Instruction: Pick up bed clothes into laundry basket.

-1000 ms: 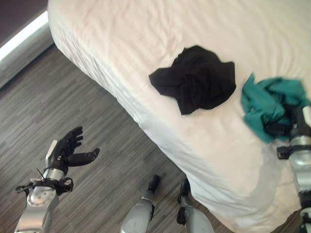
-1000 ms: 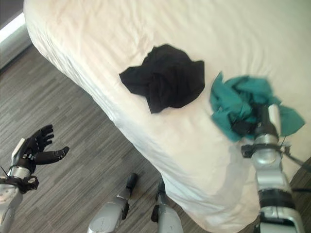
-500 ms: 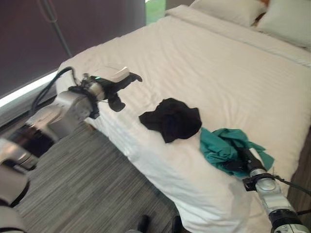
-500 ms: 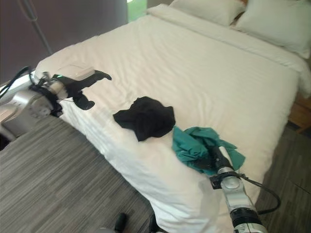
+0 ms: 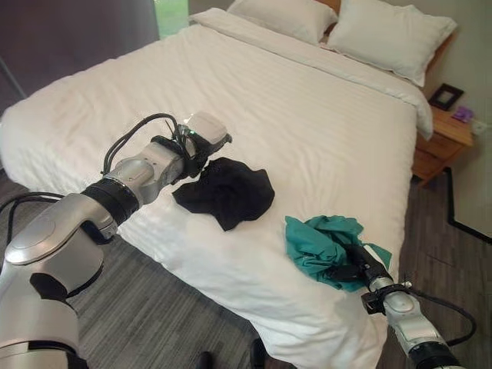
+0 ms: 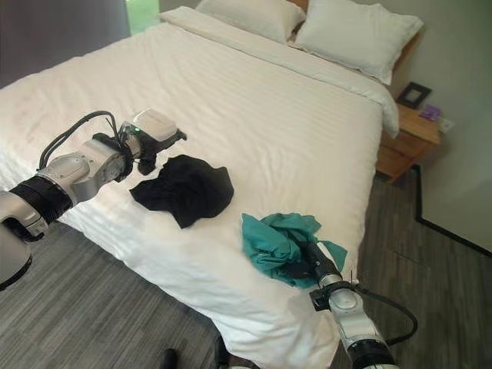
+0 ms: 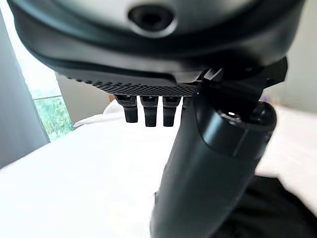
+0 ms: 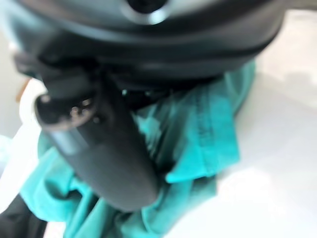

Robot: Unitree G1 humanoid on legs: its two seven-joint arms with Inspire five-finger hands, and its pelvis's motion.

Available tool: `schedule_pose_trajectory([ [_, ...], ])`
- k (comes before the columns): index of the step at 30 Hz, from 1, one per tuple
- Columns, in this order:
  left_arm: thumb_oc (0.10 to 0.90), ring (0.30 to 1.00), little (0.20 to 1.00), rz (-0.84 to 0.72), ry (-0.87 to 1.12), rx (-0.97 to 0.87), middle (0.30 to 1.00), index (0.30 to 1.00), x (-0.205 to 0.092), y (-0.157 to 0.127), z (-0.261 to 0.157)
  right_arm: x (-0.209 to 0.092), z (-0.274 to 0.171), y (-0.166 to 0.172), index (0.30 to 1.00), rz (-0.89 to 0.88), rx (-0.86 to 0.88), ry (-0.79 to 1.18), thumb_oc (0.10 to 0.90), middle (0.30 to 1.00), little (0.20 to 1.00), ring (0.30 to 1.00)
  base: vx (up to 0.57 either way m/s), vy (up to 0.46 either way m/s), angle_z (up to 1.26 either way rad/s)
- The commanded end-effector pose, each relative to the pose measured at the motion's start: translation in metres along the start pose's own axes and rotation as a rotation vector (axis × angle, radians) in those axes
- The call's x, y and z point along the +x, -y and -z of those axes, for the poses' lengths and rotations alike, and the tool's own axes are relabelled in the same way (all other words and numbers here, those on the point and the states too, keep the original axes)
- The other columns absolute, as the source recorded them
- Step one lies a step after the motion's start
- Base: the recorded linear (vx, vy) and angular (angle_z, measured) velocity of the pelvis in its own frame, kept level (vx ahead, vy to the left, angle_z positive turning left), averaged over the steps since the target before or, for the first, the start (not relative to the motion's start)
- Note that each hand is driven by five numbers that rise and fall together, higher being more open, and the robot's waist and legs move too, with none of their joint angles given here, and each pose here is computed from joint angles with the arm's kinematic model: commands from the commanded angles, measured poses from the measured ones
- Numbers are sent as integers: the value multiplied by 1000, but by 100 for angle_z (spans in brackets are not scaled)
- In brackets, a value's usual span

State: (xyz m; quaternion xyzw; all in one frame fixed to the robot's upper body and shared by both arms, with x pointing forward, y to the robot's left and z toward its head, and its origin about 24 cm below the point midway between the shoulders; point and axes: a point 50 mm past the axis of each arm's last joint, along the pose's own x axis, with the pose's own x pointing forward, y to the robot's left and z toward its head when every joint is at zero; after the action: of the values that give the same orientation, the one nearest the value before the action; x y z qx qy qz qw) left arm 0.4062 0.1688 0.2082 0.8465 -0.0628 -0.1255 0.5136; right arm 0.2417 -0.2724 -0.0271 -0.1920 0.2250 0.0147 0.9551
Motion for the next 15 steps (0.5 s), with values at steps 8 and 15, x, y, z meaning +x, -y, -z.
schedule_pose_trajectory([
  [8,800,900,900,-216,-434,-146,900,900,-12,-60,89,-20,39,5,300,1,-38,-174,400,300,300,300,-116,-48,-17],
  [15,800,900,900,-99,-405,-236,900,900,1,-15,65,-11,26,-32,300,-97,-60,-111,400,300,300,300,-42,-39,13],
])
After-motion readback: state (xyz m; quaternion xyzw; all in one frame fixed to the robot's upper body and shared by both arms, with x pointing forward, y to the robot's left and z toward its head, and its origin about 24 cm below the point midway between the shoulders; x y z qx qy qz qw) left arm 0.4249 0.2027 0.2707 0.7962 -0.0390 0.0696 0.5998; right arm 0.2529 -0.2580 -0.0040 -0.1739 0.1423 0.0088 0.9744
